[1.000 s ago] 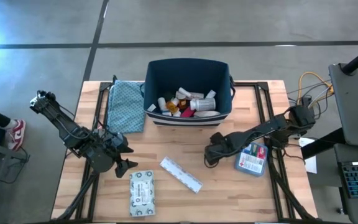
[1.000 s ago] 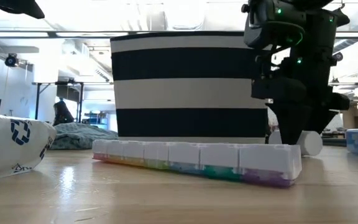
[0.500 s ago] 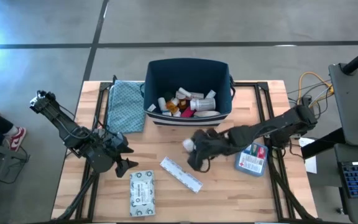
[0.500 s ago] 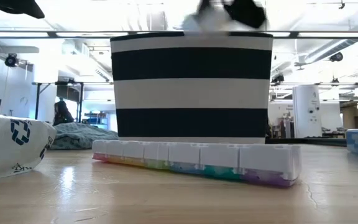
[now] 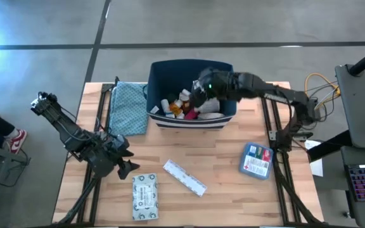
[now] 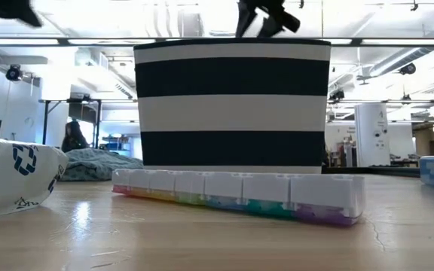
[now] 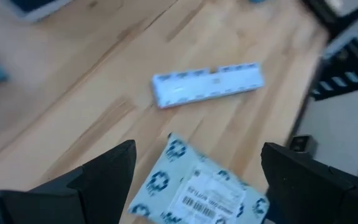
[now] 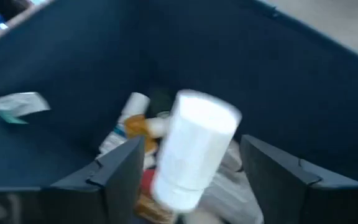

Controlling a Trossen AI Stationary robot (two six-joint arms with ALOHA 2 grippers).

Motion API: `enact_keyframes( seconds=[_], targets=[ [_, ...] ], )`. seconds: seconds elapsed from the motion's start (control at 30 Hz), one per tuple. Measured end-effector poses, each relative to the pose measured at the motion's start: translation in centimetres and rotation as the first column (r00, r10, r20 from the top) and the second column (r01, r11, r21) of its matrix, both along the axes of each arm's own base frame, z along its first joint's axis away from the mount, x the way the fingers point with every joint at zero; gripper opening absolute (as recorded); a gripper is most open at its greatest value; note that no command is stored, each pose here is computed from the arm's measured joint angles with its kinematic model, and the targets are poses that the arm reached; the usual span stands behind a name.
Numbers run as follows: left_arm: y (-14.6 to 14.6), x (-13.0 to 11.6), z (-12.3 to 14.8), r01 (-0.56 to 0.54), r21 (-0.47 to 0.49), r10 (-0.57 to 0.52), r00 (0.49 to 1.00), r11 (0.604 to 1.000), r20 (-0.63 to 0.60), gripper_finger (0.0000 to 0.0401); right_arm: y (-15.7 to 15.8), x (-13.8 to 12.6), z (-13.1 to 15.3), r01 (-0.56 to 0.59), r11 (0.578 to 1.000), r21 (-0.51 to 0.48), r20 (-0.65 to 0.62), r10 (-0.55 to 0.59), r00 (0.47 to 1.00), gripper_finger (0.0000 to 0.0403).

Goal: Pick & place medical supplies in basket/bin
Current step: Put the white pill bottle into the bin, then put the mailer bag into the bin

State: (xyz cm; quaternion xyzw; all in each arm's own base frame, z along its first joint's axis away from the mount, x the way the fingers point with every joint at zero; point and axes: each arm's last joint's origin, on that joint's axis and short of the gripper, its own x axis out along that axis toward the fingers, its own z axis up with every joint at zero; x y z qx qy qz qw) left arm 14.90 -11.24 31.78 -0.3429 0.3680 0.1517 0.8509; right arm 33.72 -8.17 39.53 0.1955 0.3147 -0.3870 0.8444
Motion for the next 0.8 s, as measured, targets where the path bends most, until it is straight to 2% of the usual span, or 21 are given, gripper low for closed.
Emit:
enact_keyframes(
  seconds=[0.1, 0.23, 0.3, 0.43, 0.53, 0.6, 0.73, 0.8],
  targets=[
    [-0.1, -0.3, -0.9, -0.075, -0.024, 0.074, 0.995, 0.997, -0.061, 0.0324, -0.8, -0.1, 0.3, -0.023, 1.0, -0.018, -0.045, 0.022, 0.999, 0.0278],
    [-0.5, -0.3, -2.2, -0.156, -0.048, 0.151, 0.983, 0.986, -0.106, 0.0324, -0.4, 0.2, 1.2, -0.089, 0.994, -0.06, -0.042, 0.087, 0.995, 0.032],
    [-0.7, -0.1, -2.8, -0.184, -0.053, 0.176, 0.976, 0.982, -0.127, 0.0324, 0.3, 0.5, 1.7, -0.12, 0.989, -0.081, -0.021, 0.118, 0.993, 0.0336],
    [-1.6, 0.4, -4.2, -0.2, -0.066, 0.181, 0.958, 0.978, -0.223, 0.0324, 3.2, 1.3, 2.7, -0.252, 0.958, -0.137, 0.006, 0.256, 0.967, 0.0354],
    [-2.8, 0.5, -5.7, -0.198, -0.079, 0.164, 0.936, 0.977, -0.312, 0.0324, 5.7, 1.6, 2.7, -0.337, 0.941, -0.046, 0.069, 0.339, 0.938, 0.0355],
    [-3.9, 0.6, -6.7, -0.19, -0.093, 0.147, 0.925, 0.977, -0.349, 0.0324, 7.0, 1.6, 2.5, -0.34, 0.94, 0.018, 0.097, 0.337, 0.937, 0.0352],
    [-6.0, 1.3, -7.8, -0.202, -0.178, 0.132, 0.93, 0.963, -0.342, 0.0324, 9.7, 1.4, 2.3, -0.349, 0.933, 0.09, 0.133, 0.336, 0.932, 0.0344],
    [-7.1, 1.6, -8.2, -0.244, -0.23, 0.157, 0.927, 0.942, -0.341, 0.0324, 11.2, 1.1, 2.3, -0.38, 0.912, 0.156, 0.145, 0.359, 0.922, 0.034]
  ],
)
